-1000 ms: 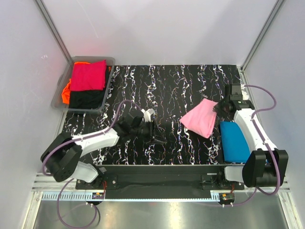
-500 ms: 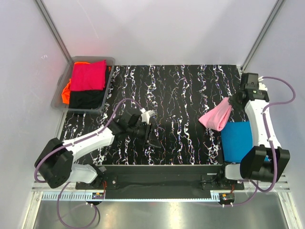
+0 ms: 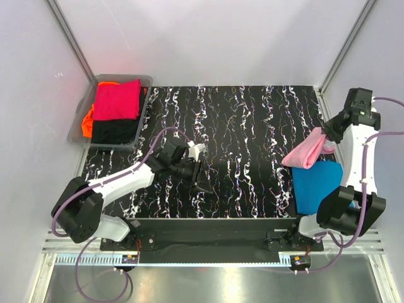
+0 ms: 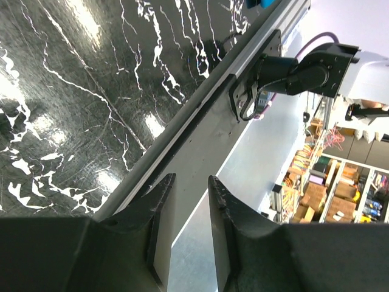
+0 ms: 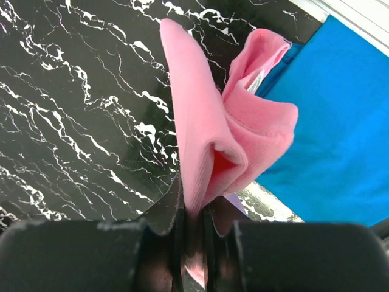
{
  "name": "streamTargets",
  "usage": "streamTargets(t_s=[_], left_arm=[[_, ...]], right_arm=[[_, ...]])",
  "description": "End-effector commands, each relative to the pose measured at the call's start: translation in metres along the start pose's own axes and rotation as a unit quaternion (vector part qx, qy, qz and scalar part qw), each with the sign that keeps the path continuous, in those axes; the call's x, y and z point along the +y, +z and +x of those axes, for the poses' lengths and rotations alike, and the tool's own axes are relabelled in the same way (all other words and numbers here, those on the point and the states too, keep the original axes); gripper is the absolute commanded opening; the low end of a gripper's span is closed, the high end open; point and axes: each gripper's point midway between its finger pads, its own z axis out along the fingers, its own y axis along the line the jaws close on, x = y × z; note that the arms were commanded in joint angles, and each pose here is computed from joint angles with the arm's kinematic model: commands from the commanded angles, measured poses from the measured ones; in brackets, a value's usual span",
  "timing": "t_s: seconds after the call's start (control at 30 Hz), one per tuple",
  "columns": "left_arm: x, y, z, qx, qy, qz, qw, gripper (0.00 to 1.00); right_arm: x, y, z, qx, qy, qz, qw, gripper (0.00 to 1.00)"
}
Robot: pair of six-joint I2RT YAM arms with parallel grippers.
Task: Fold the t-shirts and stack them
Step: Neatly place the folded tshirt to the corner
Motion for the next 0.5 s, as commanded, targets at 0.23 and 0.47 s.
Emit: streamTargets(t_s=[0.23, 0.47], left_arm=[[-0.014, 0.0, -0.004, 0.015, 0.018, 0.031, 0.999, 0.31], [-0.01, 0.003, -0.002, 0.023, 0.014, 0.031, 0.999, 0.31]], right_arm=[[-0.006, -0.005, -0.027, 0.004, 0.006, -0.021, 1.0, 0.0], [-0.016, -0.011, -0.038, 0.006, 0.013, -0.027, 1.0, 0.0]])
